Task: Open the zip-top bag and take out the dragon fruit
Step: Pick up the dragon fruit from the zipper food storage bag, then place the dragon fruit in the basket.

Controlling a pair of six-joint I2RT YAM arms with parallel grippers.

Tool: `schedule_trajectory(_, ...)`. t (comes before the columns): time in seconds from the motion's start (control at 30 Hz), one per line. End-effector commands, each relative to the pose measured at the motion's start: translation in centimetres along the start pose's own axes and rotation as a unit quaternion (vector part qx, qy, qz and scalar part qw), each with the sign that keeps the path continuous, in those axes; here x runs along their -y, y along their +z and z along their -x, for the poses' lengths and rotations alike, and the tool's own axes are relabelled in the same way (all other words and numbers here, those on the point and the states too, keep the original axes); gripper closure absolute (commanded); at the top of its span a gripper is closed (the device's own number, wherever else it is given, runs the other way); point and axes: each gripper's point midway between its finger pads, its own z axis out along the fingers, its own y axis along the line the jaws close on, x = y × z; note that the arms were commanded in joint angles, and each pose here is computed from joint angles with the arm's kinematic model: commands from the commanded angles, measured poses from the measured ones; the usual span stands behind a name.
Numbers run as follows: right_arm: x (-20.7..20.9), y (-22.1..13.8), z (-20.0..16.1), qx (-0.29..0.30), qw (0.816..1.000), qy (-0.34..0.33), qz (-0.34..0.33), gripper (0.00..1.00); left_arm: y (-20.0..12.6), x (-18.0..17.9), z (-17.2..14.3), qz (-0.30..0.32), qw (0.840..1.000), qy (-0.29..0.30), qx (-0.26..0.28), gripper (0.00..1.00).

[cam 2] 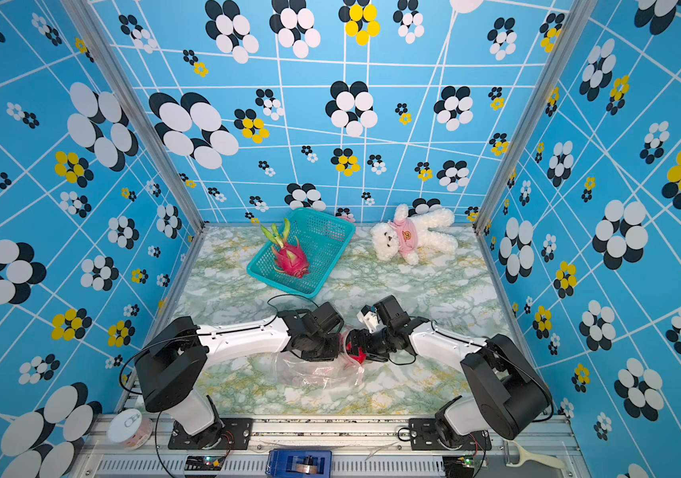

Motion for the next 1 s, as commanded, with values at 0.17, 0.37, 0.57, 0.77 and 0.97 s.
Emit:
schedule_trajectory(0.17,-1.2,-1.8,2.5,0.061,0.997,-0.047,-0.029,0.67,-0.9,-1.7,-0.1,0.035,0.999,0.015,-0.007,0.78)
schedule_trajectory(0.37,-1.2,-4.7,1.8,0.068,0.992,-0.07,-0.073,0.66,-0.9,-5.4,-1.1,0.11,0.993,0.02,-0.033,0.78)
schedule_trajectory(0.57,0.9,-8.4,-0.3,0.038,0.99,-0.042,-0.13,0.66,-0.4,-7.4,-0.4,0.131,0.991,0.003,-0.038,0.79)
schedule_trajectory(0.77,2.1,-14.6,-3.4,0.04,0.977,-0.009,-0.209,0.66,-1.0,-6.3,2.3,0.111,0.994,0.006,-0.021,0.78)
schedule_trajectory(0.97,-2.2,-20.7,-0.3,0.156,0.964,-0.029,-0.212,0.66,-3.8,-1.4,5.6,0.042,0.998,0.046,0.025,0.72)
